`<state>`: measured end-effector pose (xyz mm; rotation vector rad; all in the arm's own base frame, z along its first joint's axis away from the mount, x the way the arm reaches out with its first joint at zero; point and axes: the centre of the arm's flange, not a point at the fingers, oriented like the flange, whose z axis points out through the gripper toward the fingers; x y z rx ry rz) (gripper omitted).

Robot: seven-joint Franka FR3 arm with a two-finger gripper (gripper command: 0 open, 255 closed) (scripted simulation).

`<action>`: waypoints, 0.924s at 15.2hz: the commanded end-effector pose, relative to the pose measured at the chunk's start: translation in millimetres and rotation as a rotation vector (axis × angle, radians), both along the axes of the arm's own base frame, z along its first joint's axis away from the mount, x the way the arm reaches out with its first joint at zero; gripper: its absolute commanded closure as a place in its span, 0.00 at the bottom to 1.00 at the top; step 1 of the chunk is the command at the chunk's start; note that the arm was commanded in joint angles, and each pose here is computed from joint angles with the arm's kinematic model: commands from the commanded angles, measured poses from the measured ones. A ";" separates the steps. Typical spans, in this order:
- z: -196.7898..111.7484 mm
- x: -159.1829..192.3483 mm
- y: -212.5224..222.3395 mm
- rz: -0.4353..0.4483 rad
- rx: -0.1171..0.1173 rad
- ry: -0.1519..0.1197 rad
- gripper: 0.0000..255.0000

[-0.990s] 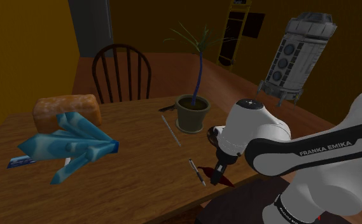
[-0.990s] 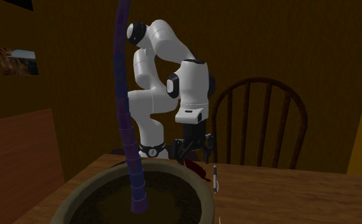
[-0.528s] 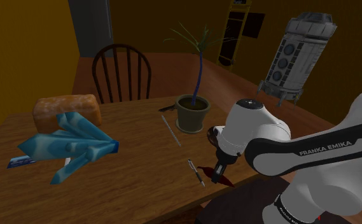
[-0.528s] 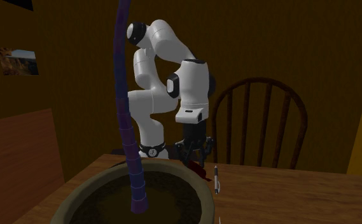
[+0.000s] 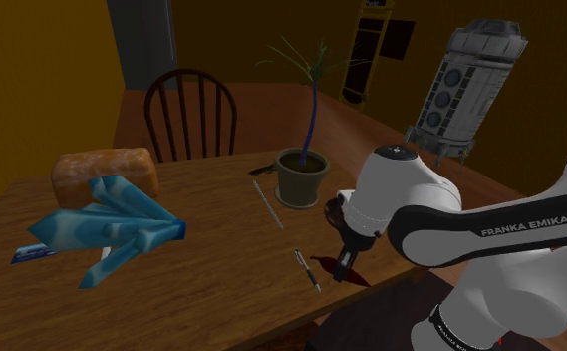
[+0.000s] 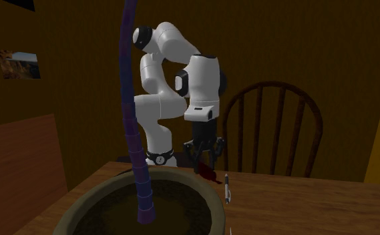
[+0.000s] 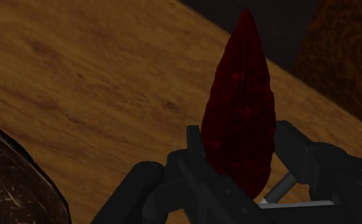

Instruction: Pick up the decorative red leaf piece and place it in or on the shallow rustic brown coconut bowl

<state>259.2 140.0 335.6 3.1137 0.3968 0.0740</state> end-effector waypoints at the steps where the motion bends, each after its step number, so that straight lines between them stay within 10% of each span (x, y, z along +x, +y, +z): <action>1: 9.3 -0.1 -0.8 0.000 0.000 0.001 1.00; 14: 78.0 -0.1 -0.8 0.000 0.000 0.001 1.00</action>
